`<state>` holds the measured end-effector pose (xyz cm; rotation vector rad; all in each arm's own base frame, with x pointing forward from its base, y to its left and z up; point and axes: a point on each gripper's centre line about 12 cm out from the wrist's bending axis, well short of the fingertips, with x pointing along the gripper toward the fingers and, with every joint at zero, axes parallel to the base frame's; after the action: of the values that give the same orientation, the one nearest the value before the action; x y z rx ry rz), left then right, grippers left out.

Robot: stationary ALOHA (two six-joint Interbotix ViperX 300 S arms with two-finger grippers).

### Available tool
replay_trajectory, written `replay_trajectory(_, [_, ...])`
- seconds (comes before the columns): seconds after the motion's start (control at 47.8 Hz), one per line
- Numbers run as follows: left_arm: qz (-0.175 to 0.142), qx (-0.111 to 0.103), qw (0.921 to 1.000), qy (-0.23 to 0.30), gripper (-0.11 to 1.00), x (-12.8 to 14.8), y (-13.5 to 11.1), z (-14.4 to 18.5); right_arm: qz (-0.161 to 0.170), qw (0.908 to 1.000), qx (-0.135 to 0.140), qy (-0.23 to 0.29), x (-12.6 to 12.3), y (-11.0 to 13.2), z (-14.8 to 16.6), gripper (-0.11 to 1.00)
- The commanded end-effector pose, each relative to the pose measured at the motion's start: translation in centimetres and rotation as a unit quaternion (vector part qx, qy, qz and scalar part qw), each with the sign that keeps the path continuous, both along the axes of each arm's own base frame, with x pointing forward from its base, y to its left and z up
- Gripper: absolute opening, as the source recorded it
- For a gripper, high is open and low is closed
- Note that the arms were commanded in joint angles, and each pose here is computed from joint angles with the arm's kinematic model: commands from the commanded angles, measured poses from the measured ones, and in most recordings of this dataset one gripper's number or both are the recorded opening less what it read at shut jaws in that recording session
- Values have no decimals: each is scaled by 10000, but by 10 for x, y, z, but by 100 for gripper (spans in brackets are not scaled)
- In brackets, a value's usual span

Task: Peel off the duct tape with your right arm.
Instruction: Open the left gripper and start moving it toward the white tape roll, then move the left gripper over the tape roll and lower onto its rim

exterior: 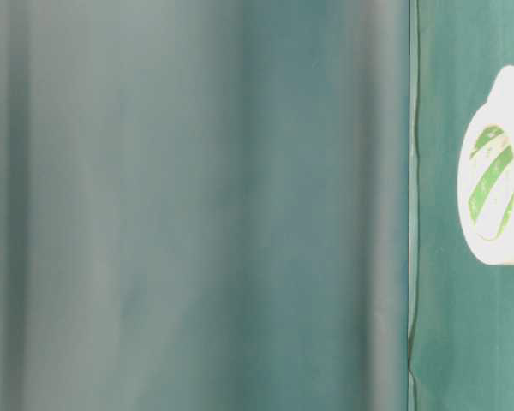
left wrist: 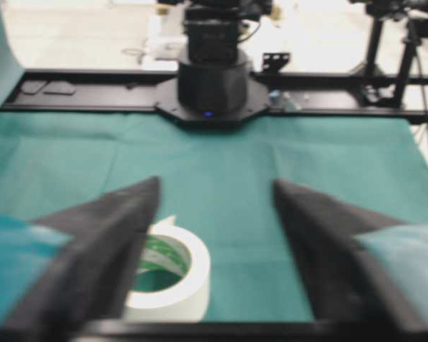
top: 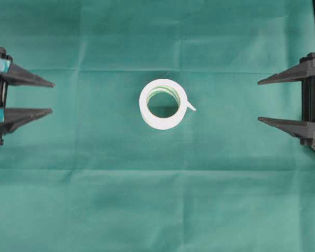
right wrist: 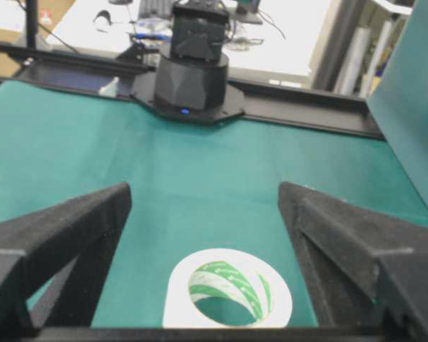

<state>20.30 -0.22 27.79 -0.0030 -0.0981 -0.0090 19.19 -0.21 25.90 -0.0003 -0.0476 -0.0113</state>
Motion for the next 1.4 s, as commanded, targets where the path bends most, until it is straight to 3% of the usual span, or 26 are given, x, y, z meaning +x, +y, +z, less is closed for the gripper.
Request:
replay_trajectory(0.0, [-4, -8, 10000, -92, 83, 4, 0, 6, -30, 10000, 6, -84, 2, -1, 5, 79])
replay_trajectory(0.46, [1, 3, 10000, 15, 85, 53, -1, 16, -122, 9999, 6, -85, 2, -5, 6, 78])
replay_trajectory(1.066, [114, 19, 9991, 399, 85, 145, 6, 11, -176, 9998, 5, -108, 2, -7, 7, 78])
replay_trajectory(1.38, [150, 117, 9982, 560, 85, 160, 8, 12, -176, 9998, 5, -85, 2, -7, 5, 78])
